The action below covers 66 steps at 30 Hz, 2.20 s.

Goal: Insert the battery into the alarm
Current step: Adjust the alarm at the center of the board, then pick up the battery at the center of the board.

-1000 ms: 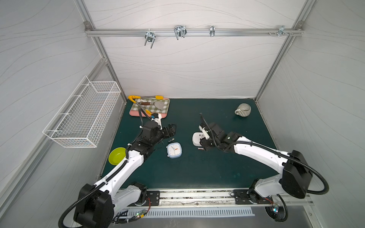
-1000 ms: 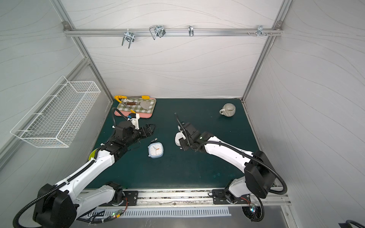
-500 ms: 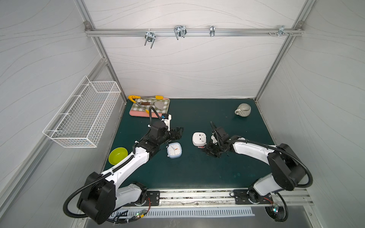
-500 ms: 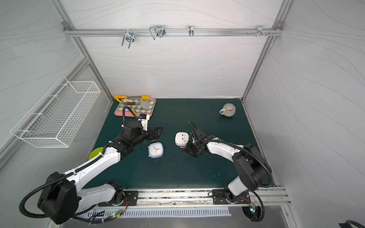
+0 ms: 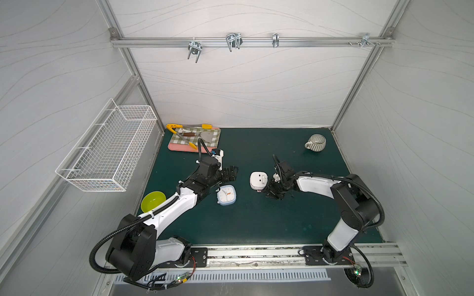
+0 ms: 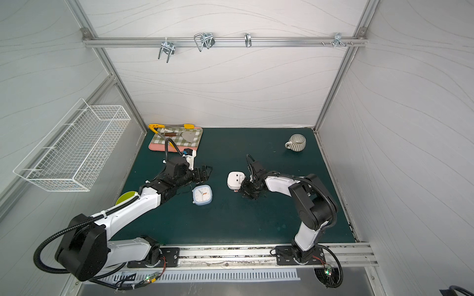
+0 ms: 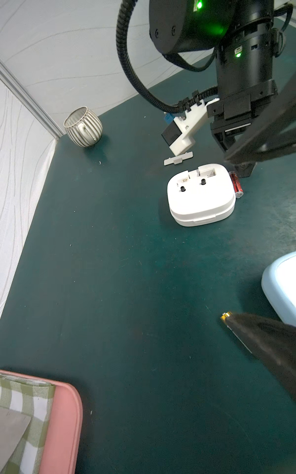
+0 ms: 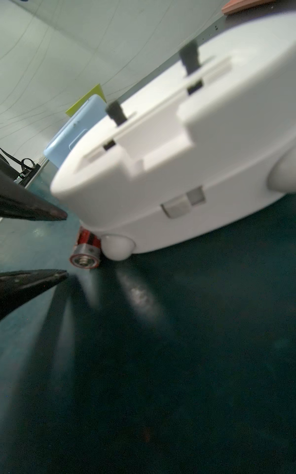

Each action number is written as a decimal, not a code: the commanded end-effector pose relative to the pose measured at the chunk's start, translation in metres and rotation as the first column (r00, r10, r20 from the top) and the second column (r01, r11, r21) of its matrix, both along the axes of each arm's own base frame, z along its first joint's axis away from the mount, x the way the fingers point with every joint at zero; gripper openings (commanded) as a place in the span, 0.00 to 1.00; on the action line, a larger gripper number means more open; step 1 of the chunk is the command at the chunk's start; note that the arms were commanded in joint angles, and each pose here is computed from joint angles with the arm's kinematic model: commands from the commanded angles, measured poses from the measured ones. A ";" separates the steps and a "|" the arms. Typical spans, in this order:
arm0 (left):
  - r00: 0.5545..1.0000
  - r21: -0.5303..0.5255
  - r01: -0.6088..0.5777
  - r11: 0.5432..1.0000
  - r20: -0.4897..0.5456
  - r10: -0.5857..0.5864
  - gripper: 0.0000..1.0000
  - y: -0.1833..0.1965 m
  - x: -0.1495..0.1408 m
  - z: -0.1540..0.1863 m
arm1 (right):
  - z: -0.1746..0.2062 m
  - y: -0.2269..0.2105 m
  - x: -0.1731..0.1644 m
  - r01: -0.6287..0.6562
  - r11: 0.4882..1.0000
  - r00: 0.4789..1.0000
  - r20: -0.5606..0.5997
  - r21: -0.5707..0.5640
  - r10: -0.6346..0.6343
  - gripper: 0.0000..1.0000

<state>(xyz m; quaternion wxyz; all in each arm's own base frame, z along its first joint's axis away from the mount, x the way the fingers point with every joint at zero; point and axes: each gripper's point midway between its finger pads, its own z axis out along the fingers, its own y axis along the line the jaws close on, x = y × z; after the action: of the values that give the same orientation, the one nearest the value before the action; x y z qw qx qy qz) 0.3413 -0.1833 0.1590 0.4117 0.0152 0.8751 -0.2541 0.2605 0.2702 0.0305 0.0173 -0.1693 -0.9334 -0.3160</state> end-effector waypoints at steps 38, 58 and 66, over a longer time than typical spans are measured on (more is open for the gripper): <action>0.644 0.372 0.679 0.633 0.113 -0.757 0.68 -0.116 -0.068 -0.018 | 0.052 -0.059 0.013 -0.083 0.988 0.942 0.312 -0.129 0.120 0.41; 0.425 0.575 0.774 0.266 -0.159 -0.891 0.45 -0.154 -0.050 -0.096 | 0.060 -0.128 -0.001 0.036 0.997 0.916 0.400 -0.073 -0.003 0.43; 0.442 0.590 0.766 0.257 -0.191 -0.877 0.43 -0.153 -0.042 -0.111 | 0.059 -0.125 0.001 0.028 0.998 0.919 0.395 -0.050 -0.006 0.43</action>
<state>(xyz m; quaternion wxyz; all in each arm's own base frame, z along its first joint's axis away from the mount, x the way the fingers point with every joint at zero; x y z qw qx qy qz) 0.2878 -0.3305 0.0455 0.2544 0.6103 0.7351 -0.1500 0.2601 0.1435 0.0893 -0.1775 -0.1175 -0.9268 -0.3095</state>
